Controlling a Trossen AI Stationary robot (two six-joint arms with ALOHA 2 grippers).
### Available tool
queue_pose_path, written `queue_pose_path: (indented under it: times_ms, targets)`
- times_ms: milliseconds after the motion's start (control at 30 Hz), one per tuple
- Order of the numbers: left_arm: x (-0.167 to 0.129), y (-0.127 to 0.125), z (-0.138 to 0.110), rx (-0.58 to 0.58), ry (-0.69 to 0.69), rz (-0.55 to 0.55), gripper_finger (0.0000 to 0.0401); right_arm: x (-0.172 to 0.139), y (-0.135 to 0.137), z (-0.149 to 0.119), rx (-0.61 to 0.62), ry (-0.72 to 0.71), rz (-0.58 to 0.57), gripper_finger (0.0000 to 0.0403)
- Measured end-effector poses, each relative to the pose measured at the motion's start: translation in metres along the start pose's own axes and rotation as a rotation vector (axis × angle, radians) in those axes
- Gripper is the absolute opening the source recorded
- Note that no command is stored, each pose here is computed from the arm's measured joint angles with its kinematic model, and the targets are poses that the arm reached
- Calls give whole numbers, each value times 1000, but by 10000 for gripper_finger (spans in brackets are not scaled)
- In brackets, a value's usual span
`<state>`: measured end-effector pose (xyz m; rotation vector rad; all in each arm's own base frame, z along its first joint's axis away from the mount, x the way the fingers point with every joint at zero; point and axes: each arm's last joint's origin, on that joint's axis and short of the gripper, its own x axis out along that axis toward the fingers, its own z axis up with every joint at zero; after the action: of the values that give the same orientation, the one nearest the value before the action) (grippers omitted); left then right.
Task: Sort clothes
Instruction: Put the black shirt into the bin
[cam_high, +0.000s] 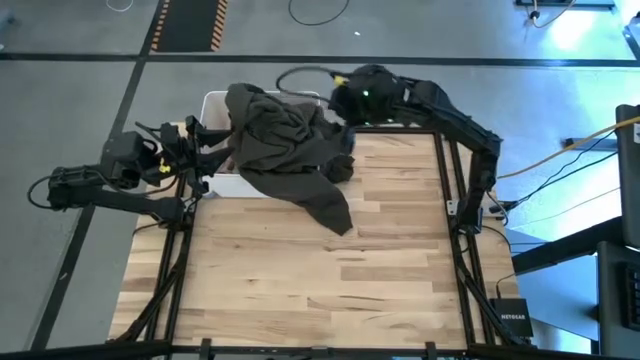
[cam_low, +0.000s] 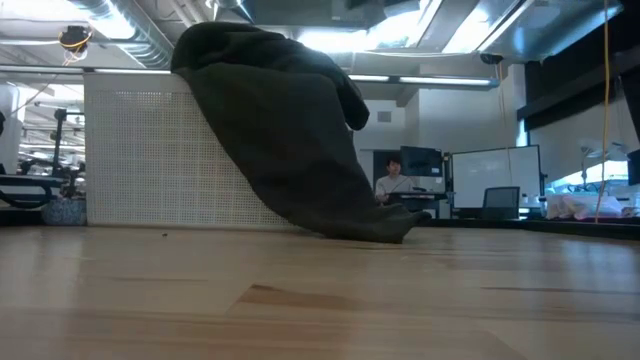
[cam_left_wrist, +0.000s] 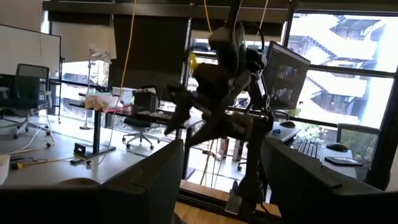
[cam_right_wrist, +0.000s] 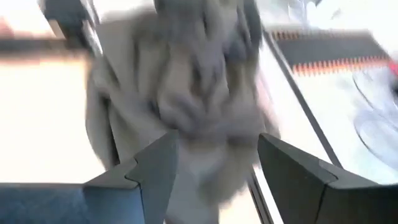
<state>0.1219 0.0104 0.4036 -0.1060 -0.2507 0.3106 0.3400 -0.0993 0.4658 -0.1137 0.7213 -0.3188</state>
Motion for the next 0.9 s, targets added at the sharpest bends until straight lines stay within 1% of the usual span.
queue_pose_path:
  times_ms: [133,233,333,467,567,667,767,900]
  targets:
    - [0,0,0,0,0,0,211,0,2,-22,-16,225,-28,236]
    - [0,0,0,0,-1,0,211,13,1,-36,-12,332,-66,236]
    - [0,0,0,0,-1,0,211,45,4,-57,-18,442,-59,236]
    - [0,0,1,15,-11,1,211,95,15,-88,-49,509,-67,224]
    - [-1,0,2,15,-15,1,211,123,22,-111,-96,521,-82,197]
    - [-1,0,2,3,-15,1,211,132,25,-121,-121,525,-72,157]
    - [-1,0,2,1,-16,1,211,127,28,-114,-119,490,-45,109]
    - [-1,0,3,13,-29,0,211,108,35,-86,-122,351,-30,52]
